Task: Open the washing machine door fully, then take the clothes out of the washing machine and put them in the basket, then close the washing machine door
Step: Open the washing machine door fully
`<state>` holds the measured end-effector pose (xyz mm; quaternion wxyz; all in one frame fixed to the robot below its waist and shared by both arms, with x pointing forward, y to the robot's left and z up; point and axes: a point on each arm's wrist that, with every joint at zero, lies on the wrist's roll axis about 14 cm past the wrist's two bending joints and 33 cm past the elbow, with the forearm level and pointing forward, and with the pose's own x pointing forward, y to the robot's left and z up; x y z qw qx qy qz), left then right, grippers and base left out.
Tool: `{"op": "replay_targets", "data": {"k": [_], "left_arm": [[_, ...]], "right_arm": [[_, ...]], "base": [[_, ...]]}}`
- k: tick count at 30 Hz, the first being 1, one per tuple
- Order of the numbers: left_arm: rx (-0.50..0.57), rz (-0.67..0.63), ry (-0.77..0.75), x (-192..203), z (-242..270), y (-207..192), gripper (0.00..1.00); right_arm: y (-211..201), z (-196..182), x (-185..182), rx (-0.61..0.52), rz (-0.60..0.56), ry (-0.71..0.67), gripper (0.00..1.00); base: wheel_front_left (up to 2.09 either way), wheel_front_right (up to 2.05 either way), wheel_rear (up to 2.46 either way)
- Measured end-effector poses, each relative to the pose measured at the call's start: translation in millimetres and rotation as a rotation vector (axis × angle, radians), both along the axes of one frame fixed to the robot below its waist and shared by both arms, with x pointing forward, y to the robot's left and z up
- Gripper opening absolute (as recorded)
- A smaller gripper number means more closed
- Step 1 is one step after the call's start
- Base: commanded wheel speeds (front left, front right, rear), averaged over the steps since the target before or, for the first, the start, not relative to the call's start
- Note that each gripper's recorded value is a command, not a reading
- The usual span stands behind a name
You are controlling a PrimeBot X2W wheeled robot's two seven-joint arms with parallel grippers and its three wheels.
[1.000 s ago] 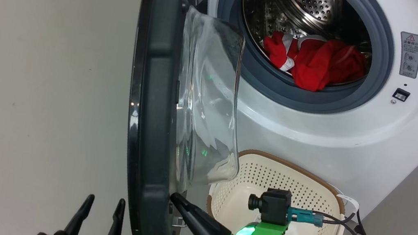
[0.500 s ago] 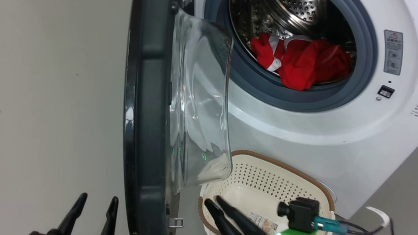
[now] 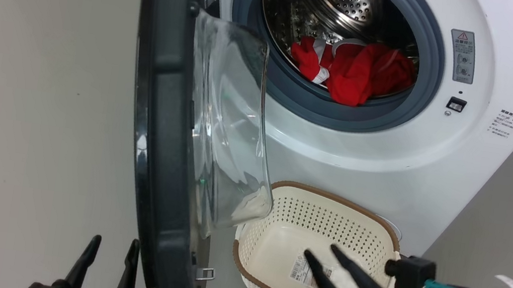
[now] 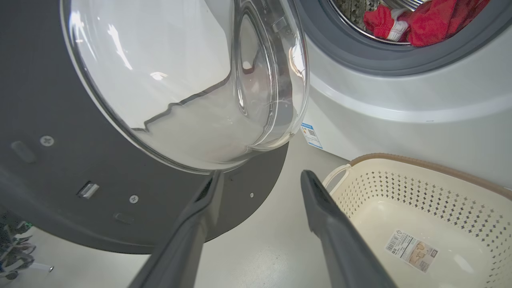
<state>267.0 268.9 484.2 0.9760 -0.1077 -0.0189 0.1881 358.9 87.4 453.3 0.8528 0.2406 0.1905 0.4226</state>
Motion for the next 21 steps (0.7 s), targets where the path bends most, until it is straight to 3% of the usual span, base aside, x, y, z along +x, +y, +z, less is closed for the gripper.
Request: {"op": "replay_targets", "data": {"k": [10, 21], "left_arm": [[-0.001, -0.002, 0.009, 1.0, -2.3, -0.3, 1.00], [-0.001, 0.000, 0.006, 0.5, -1.6, -0.1, 1.00]], "right_arm": [[-24.1, 11.0, 31.2, -0.090, -0.117, -0.201, 1.00], [-35.6, 34.3, 38.3, -0.148, -0.192, -0.388, 1.00]], "base": [[0.00, 0.00, 0.00], [0.00, 0.00, 0.00]]}}
